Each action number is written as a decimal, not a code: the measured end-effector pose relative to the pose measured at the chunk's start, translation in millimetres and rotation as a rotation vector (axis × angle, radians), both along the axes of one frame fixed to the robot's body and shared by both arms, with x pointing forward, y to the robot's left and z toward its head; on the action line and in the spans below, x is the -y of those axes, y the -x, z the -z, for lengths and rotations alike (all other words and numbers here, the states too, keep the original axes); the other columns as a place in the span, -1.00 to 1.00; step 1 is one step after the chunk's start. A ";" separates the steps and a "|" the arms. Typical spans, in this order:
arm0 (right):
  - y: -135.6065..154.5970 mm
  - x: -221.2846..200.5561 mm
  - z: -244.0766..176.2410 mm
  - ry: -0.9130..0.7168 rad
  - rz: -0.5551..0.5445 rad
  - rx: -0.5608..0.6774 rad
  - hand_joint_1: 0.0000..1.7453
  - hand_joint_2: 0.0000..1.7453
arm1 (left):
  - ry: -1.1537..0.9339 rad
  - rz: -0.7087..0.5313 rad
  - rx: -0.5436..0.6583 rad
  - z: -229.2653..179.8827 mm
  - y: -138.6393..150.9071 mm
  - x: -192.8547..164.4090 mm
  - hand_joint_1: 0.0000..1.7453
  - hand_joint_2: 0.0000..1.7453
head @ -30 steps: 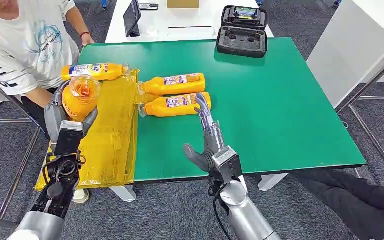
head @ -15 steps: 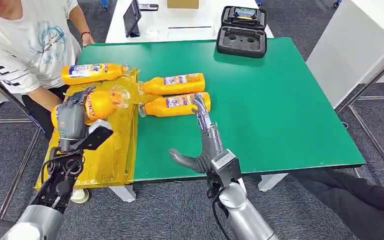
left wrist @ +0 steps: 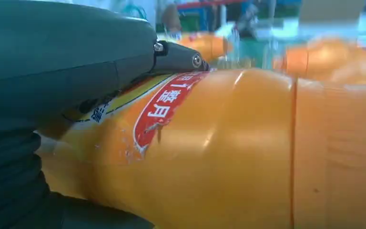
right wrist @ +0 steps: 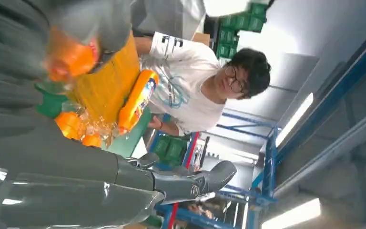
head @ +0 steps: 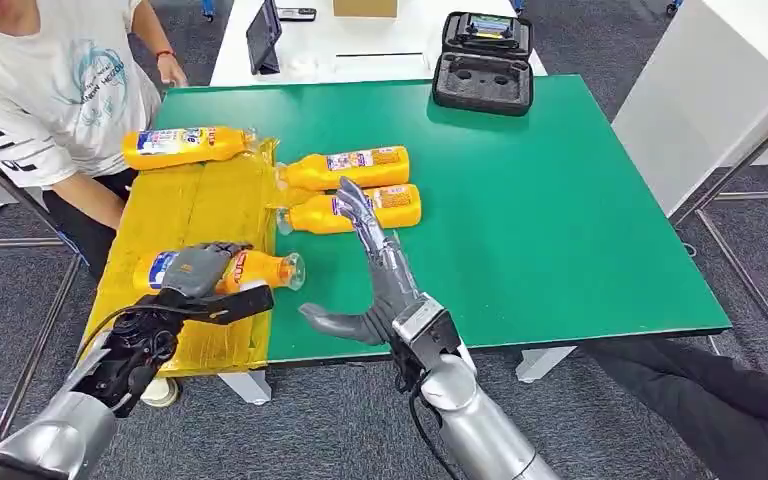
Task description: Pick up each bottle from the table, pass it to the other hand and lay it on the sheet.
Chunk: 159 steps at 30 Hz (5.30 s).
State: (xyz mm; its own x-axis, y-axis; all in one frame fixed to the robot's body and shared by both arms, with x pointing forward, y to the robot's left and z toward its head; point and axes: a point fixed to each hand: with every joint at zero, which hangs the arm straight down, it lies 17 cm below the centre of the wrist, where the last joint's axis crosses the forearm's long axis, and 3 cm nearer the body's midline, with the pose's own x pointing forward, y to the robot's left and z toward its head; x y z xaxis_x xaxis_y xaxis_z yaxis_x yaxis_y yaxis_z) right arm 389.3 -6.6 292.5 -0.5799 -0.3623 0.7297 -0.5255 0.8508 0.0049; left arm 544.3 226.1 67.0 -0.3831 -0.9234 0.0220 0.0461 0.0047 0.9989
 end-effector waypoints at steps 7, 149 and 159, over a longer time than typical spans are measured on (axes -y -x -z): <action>0.1 -8.6 4.4 0.001 -0.046 -0.013 -1.00 1.00 | -0.073 -0.028 -0.050 12.6 -2.1 -25.2 1.00 1.00; -87.2 75.4 183.1 1.018 0.229 -0.175 -1.00 1.00 | 1.381 -0.284 0.673 -155.4 108.1 -57.9 -1.00 1.00; -90.4 109.4 221.9 1.255 0.206 -0.204 -1.00 1.00 | 1.359 -0.305 0.655 -142.5 114.4 -61.5 -1.00 1.00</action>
State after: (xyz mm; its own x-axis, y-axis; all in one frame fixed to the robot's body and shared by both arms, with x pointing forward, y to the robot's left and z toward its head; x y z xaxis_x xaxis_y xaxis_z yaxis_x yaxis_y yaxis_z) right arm 479.7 -116.0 70.6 -0.3811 0.7155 0.5855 -0.4691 0.3961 -0.7893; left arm 429.9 287.5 209.4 -0.4677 -0.3885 0.7939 -0.5572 0.8269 0.0764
